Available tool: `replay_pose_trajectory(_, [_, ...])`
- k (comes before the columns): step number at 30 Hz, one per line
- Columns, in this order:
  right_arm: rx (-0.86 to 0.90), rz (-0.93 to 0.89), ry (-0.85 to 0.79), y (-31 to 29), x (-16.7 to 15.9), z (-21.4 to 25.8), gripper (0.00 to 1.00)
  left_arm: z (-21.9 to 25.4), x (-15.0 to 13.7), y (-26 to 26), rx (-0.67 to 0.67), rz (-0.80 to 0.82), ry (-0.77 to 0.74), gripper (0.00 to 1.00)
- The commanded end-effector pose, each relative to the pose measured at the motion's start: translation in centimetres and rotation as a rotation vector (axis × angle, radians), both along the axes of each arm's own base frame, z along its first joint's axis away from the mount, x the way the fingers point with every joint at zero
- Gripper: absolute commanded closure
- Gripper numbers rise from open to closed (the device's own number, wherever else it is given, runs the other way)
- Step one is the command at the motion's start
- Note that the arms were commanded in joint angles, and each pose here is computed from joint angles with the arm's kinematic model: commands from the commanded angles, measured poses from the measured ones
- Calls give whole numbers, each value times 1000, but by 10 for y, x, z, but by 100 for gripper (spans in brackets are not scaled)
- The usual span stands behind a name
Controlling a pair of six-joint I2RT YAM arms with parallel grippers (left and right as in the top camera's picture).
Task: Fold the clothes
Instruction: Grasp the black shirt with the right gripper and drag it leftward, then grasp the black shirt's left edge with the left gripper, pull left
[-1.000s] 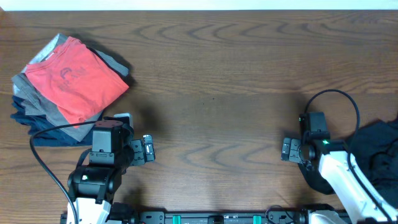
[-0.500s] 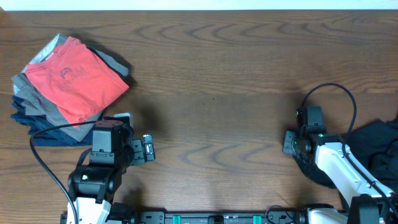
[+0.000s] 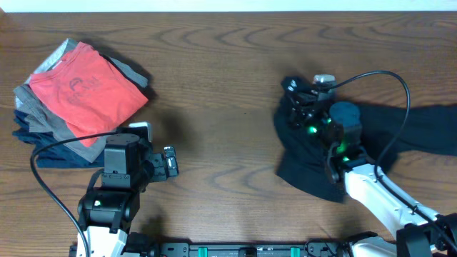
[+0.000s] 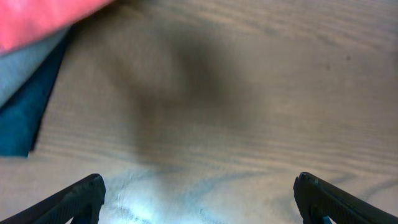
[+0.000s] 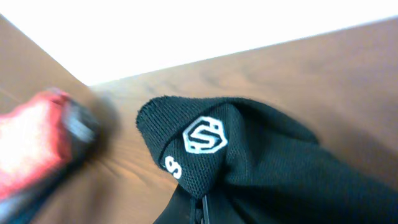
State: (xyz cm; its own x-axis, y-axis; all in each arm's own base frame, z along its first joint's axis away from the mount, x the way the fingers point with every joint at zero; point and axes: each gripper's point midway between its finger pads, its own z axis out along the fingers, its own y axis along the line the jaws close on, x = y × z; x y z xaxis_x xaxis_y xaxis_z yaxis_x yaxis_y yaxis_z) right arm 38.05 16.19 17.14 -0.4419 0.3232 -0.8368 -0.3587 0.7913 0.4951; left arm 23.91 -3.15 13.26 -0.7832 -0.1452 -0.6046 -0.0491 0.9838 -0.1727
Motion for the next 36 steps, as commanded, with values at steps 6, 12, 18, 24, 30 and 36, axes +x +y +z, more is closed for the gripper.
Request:
replay_pose_trajectory(6, [-39,42,85,20,-10,-16,1,11,7,0,-6,8,-37,2])
replay_pose_trajectory(12, [-184,-130,336,-42,-23,-72,1,10,6,0,-6,8,-36,2])
replay_pose_trajectory(18, [-308,-385,521,-130,-60,-86,1,15,11,-9,-90,22,-55,2])
replay_pose_trajectory(24, [-346,-458,561,-168,-102,-66,1,13,11,-52,-283,-144,-4,2])
replay_pose_trajectory(30, [-391,-499,629,-184,-131,-69,1,-16,14,-72,-418,-136,168,2])
replay_pose_trajectory(36, [-337,-772,799,-216,-162,-86,1,-50,14,-95,-515,-167,333,2])
